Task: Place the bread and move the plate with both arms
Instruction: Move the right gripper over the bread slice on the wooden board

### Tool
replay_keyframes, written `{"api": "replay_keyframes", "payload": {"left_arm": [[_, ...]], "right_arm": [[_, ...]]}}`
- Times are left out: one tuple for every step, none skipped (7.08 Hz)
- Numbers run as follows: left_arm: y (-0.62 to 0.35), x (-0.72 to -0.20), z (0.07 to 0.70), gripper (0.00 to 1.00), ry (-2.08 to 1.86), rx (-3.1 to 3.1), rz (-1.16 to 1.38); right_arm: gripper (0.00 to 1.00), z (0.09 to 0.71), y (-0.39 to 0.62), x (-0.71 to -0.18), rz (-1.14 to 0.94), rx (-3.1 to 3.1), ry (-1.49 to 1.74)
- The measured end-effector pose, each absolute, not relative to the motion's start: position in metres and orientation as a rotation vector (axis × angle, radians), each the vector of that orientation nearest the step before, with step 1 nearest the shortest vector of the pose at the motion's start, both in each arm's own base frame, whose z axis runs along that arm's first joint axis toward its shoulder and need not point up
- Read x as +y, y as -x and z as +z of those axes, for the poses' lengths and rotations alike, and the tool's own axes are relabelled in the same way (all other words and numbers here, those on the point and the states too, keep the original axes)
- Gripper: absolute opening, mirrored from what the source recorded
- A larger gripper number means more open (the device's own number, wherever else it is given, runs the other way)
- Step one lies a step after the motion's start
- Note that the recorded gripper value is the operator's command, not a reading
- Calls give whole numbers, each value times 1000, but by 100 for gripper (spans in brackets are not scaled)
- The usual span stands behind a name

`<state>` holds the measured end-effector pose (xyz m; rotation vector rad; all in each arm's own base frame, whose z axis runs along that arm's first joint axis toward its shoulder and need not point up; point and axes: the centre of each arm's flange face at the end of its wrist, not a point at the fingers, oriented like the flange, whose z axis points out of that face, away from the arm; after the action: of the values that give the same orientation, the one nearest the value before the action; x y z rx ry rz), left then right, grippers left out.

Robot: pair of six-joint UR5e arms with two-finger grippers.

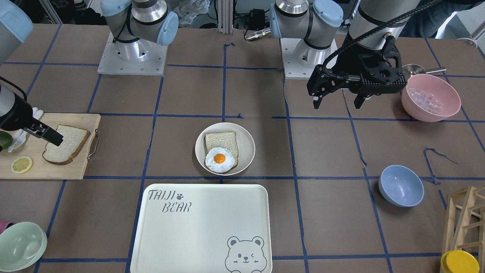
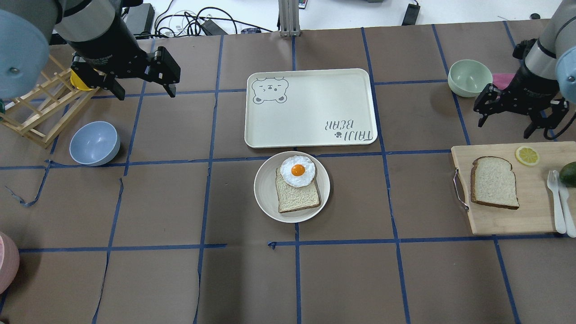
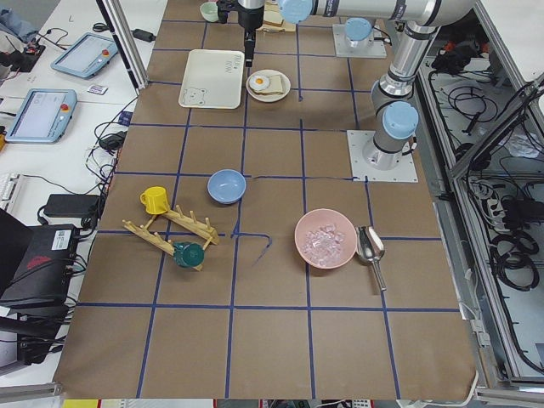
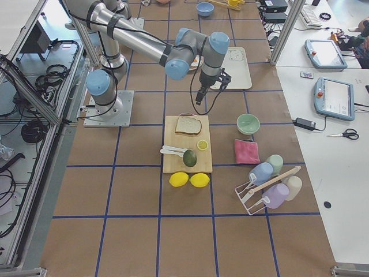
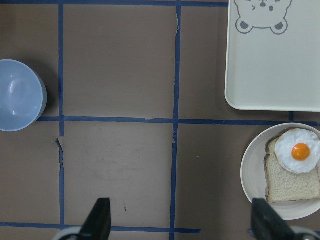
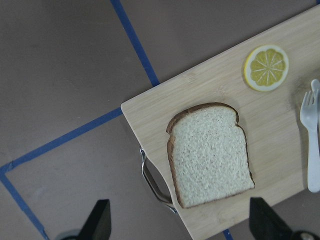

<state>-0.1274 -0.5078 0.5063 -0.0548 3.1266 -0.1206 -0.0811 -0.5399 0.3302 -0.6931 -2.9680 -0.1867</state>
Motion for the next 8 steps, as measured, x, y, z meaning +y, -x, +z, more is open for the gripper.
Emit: {"api": "replay_keyframes", "payload": {"left_arm": [[127,-508,506,100,55,3127,-120],[127,-508,506,100,55,3127,-120],[127,-508,506,100,55,3127,-121],[127,-508,506,100,55,3127,-121],[127,-508,506,100,55,3127,-121],[127,-508,506,100,55,3127,-121],[127,-508,506,100,55,3127,-121],[127,-508,506,100,55,3127,-121]], "right_arm": [[97,301,90,-549,-206,-2957,733],[96,274,99,-557,-237,-2944,781],[86,255,103,-561,-265,-2929,829],[79,241,105,-563,-294,-2920,854],[80,228,107,-563,-321,-2916,866],[80,217,107,-560,-335,-2914,872],[80,208,107,-557,-335,-2912,873],[78,200,107,-556,-337,-2910,873]]}}
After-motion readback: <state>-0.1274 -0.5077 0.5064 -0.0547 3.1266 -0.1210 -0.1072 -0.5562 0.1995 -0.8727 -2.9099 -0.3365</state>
